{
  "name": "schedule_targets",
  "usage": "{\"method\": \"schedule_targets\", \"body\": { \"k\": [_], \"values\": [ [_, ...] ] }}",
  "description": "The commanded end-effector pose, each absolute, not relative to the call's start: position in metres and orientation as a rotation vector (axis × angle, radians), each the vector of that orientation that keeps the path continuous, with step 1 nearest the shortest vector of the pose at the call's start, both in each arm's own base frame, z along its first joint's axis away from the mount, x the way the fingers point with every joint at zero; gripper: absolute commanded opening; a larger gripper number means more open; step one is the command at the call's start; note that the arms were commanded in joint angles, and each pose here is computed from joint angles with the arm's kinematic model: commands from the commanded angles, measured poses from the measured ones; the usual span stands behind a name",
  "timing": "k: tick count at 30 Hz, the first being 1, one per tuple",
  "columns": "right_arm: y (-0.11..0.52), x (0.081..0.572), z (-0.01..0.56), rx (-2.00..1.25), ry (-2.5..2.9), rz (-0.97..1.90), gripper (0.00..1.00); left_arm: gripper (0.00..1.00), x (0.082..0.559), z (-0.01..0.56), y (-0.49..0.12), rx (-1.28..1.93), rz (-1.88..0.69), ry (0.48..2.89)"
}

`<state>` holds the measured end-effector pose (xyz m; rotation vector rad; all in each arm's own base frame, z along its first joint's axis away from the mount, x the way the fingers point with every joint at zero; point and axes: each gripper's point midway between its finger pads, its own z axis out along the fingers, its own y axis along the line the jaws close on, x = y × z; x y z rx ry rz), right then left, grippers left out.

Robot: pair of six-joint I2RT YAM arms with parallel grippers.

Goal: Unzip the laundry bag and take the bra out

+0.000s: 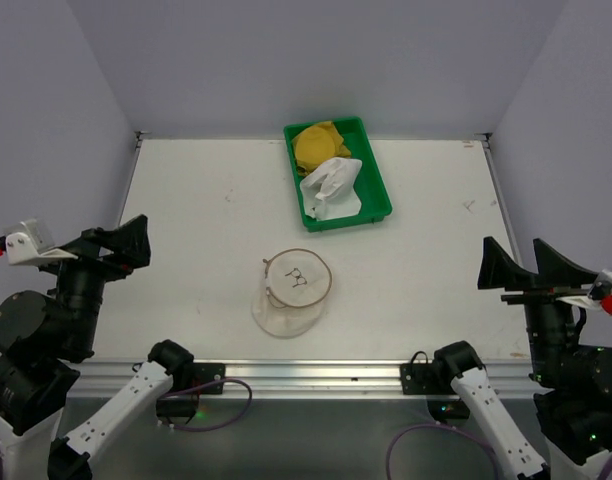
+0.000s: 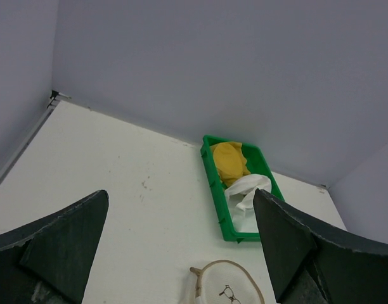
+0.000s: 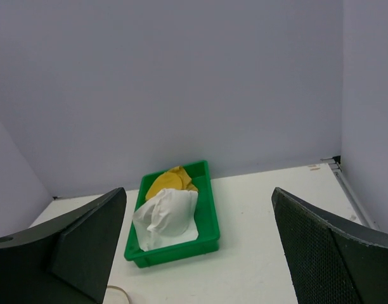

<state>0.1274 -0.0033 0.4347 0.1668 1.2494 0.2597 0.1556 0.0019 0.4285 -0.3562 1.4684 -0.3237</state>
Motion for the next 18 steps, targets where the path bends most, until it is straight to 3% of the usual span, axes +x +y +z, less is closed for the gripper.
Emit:
{"method": "schedule_targets", "body": {
  "k": [1, 18],
  "values": [
    [-0.004, 0.13, 0.43, 0.155, 1.258, 0.241, 0.99, 1.0, 0.16, 0.419, 0.006, -0.371, -0.276, 1.495],
    [0.002, 0.132, 0.431, 0.129, 1.256, 0.252, 0.99, 1.0, 0.174, 0.405, -0.007, -0.354, -0.276, 1.551]
  ]
}}
